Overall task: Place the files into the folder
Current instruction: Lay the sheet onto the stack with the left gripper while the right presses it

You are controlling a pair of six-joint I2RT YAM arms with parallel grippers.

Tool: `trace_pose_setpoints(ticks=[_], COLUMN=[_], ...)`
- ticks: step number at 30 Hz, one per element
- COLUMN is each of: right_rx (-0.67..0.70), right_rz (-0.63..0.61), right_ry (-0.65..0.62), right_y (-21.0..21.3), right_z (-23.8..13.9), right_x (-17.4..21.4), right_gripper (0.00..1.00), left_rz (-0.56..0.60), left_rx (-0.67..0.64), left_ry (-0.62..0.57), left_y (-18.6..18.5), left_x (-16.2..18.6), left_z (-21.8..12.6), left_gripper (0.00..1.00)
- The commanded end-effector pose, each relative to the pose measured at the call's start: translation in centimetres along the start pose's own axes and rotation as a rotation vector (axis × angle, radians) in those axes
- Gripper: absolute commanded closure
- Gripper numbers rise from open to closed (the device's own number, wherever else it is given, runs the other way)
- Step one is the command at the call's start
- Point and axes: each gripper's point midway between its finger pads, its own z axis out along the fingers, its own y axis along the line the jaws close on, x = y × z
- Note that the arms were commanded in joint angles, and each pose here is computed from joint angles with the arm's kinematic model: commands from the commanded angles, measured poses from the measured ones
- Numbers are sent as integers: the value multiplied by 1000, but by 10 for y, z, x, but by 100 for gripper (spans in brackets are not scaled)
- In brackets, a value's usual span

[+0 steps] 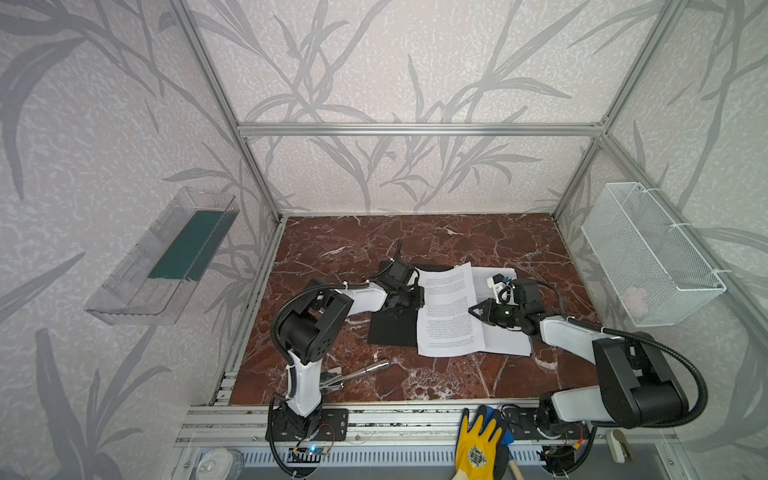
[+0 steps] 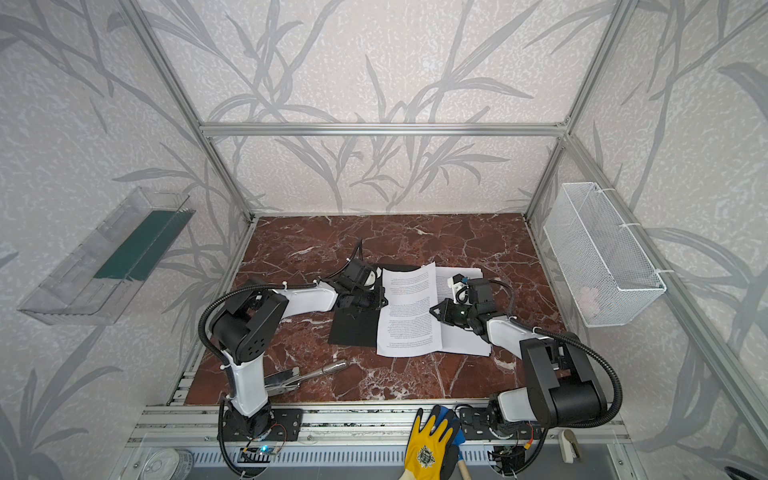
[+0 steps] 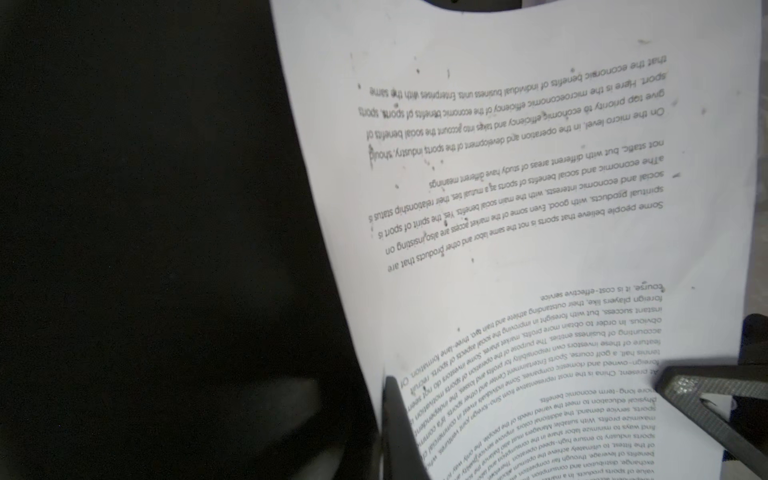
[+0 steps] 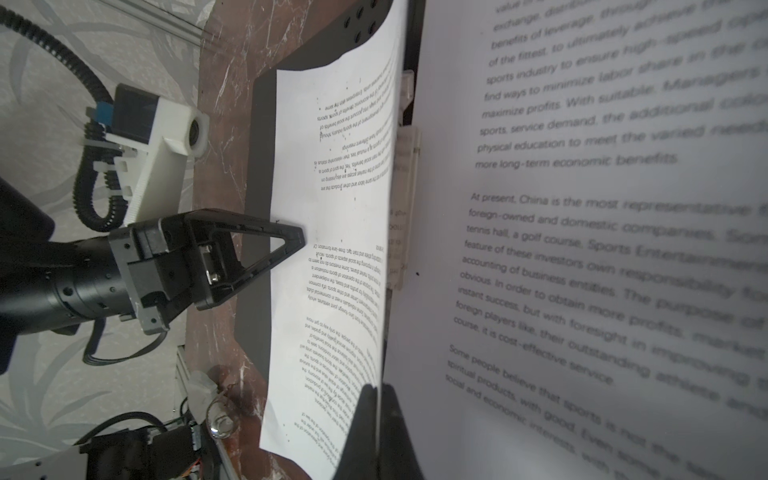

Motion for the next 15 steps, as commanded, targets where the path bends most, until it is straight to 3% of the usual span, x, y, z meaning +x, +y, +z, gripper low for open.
trace_pose_setpoints(ticks=[1,2,4,5,6,7,11,15], right_rx=[-27,-21,-8,1,11,21,129,281], right_rz=[-38,-42,-58,-70,-81,-96,-141,-184], right_ry=[-17,-22,-34,-42,-50,-60,-83,-96], right_y=[13,14,16,18,19,21,17,6], right_z=[-3,-5,-10,-14,-18,-22,-42,-63], right_x=[-10,-11,-13,-14,-15,-16,-21,-25], right_gripper=[100,100,100,100,100,100,100,100], left_rz=[3,12,41,56,73,94,188,307], left_rx=[44,72,154,202,241,278,324,178], left_ry=[-8,-16,-60,-89,-123,-164,-318,-432], left_y=[-10,-18,-36,-46,-55,-64,-88,-96], left_x=[-6,-8,-13,-15,-17,-20,-24,-16], left_z=[-1,-5,-16,-24,-33,-45,-90,-116], left_gripper=[100,97,80,66,7,1,1,1])
